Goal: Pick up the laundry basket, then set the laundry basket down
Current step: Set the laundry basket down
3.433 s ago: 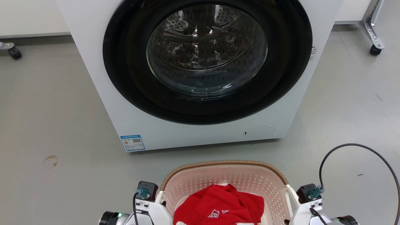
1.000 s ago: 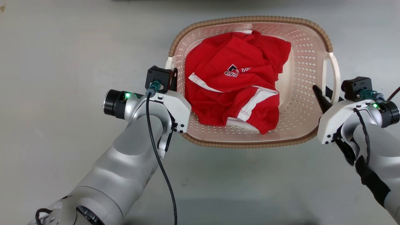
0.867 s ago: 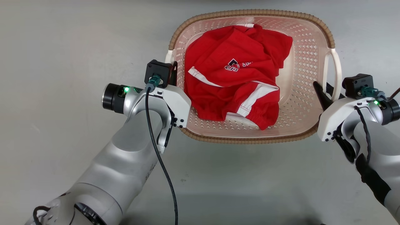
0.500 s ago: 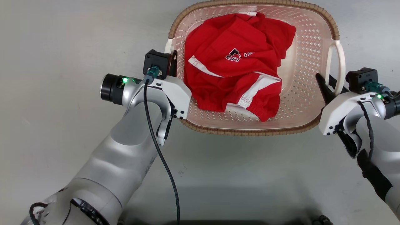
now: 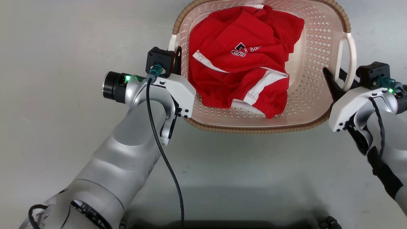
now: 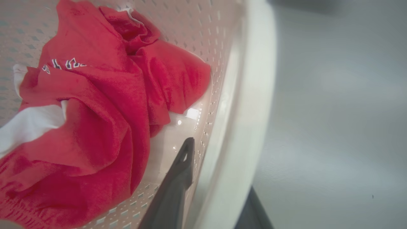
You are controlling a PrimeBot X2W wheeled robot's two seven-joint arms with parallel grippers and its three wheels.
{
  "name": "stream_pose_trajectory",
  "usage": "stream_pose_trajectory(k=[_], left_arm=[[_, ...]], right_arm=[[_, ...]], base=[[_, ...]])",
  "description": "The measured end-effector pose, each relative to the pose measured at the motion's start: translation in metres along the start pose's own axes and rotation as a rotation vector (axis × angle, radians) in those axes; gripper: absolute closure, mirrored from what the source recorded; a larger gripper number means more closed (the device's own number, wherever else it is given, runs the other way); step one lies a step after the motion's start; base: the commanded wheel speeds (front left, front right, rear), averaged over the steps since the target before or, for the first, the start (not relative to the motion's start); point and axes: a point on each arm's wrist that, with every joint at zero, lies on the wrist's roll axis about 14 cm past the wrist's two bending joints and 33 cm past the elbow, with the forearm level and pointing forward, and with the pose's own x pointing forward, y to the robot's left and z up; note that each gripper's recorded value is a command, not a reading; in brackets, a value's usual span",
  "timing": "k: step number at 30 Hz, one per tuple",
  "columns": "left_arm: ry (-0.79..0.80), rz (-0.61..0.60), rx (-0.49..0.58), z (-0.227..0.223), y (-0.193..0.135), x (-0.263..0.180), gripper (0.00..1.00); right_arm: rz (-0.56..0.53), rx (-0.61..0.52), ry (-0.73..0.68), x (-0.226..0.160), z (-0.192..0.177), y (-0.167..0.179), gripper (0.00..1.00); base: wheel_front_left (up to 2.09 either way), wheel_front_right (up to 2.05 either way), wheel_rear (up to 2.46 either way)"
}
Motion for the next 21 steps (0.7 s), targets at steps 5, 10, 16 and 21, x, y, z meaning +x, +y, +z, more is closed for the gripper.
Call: stream_pose_trajectory(k=[5,10,16,21], left_arm=[[-0.006,-0.006,0.000,0.001,0.002,0.006,0.00],[0.007,-0.018,-0.030,-0.008,-0.002,0.009,0.00],[0.013,-0.019,-0.054,-0.011,-0.004,0.009,0.00],[0.016,-0.021,-0.065,-0.011,-0.005,0.009,0.00]], right_arm=[[-0.022,-0.015,-0.010,0.004,0.002,-0.014,0.00],[-0.029,-0.012,-0.017,0.009,-0.001,-0.021,0.00],[-0.021,-0.022,-0.046,0.015,0.006,-0.021,0.00],[-0.022,-0.023,-0.069,0.014,0.010,-0.021,0.00]], base=[[0.00,0.00,0.00],[0.00,0.00,0.00],[0.00,0.00,0.00],[0.00,0.00,0.00]])
